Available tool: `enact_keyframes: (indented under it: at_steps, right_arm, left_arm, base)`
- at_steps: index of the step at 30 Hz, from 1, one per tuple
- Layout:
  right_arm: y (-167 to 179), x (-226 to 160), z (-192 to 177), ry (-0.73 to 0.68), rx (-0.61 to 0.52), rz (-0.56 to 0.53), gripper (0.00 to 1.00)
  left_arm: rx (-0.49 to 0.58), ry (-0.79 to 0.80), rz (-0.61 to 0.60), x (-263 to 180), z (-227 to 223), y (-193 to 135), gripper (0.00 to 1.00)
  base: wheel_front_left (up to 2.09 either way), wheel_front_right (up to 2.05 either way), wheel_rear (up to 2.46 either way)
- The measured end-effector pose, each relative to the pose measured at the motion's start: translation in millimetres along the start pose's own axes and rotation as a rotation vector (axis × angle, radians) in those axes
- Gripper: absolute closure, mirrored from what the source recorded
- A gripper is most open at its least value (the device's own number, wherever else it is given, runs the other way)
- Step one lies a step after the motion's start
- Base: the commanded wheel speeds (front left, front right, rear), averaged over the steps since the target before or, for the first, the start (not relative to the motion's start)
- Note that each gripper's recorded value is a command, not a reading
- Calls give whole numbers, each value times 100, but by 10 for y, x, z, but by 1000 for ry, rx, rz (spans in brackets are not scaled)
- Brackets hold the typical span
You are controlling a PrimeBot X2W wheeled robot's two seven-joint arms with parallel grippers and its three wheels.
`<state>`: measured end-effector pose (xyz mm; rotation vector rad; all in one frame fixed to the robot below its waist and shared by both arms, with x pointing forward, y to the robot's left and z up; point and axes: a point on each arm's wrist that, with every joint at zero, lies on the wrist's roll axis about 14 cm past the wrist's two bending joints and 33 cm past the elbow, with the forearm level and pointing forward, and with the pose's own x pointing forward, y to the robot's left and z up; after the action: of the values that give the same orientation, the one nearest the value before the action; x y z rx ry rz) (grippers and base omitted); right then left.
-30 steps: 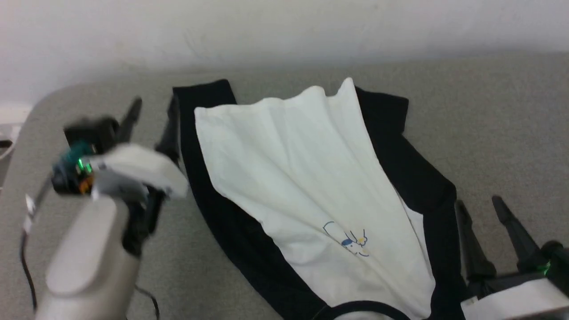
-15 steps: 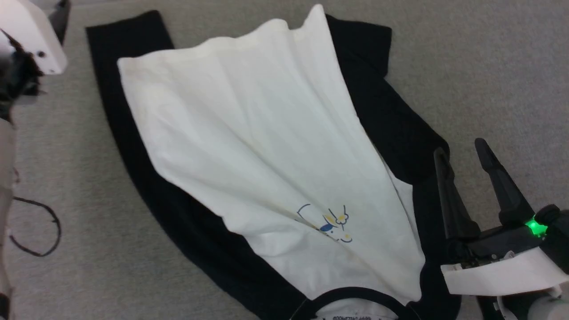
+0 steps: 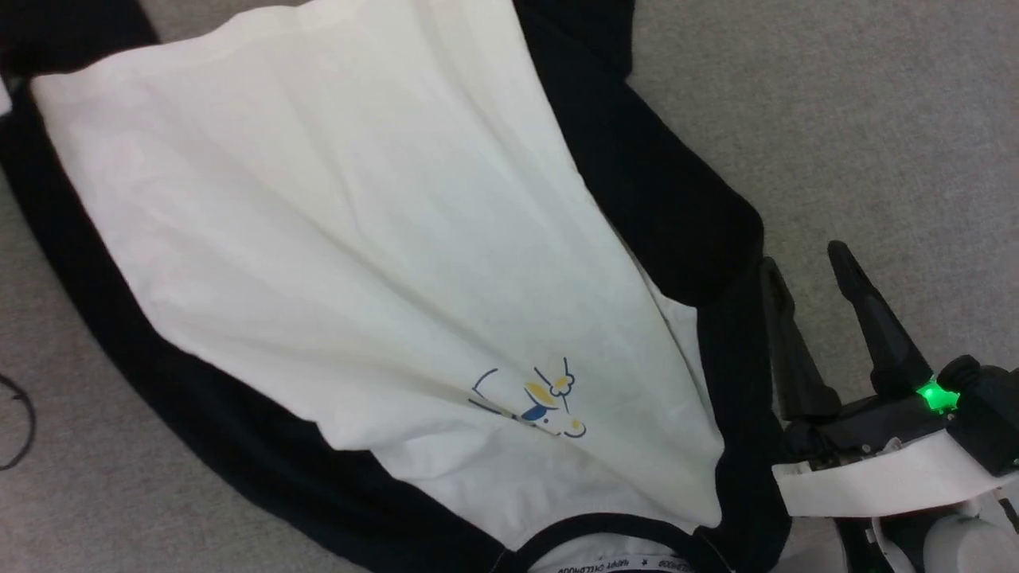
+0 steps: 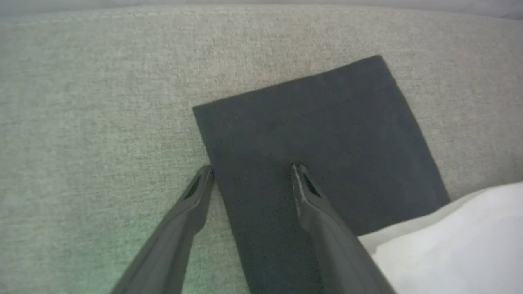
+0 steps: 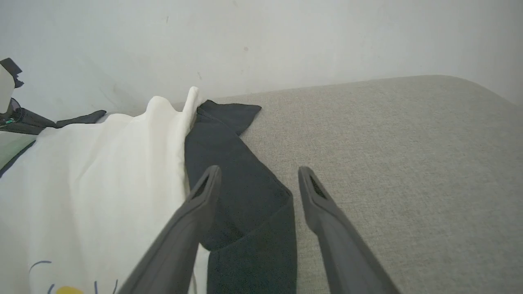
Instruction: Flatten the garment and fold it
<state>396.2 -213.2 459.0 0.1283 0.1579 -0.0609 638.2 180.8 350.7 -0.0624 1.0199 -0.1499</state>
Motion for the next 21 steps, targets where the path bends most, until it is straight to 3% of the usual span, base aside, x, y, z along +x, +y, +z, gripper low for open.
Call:
enact_keyframes:
  at_steps: [1, 3, 4, 14, 21]
  right_arm:
    - [-25, -9, -19, 7, -1, -9, 0]
    - [-65, -14, -44, 16, -6, -21, 0]
    - [-81, -15, -55, 20, -7, -26, 0]
    - [-173, -70, -3, 4, 4, -49, 0]
    - [-207, -231, 110, -16, 19, -56, 0]
  left_arm:
    - [-10, 21, -6, 20, -12, -14, 4]
    - [-12, 44, -12, 46, -22, -31, 75]
    - [-14, 52, -14, 52, -26, -40, 100]
    - [9, -98, 46, -164, -17, 0, 100]
    - [59, -326, 124, -760, 196, 105, 100]
  base:
    - [0, 0, 0]
    - [0, 0, 0]
    - [0, 0, 0]
    - [0, 0, 0]
    - [0, 0, 0]
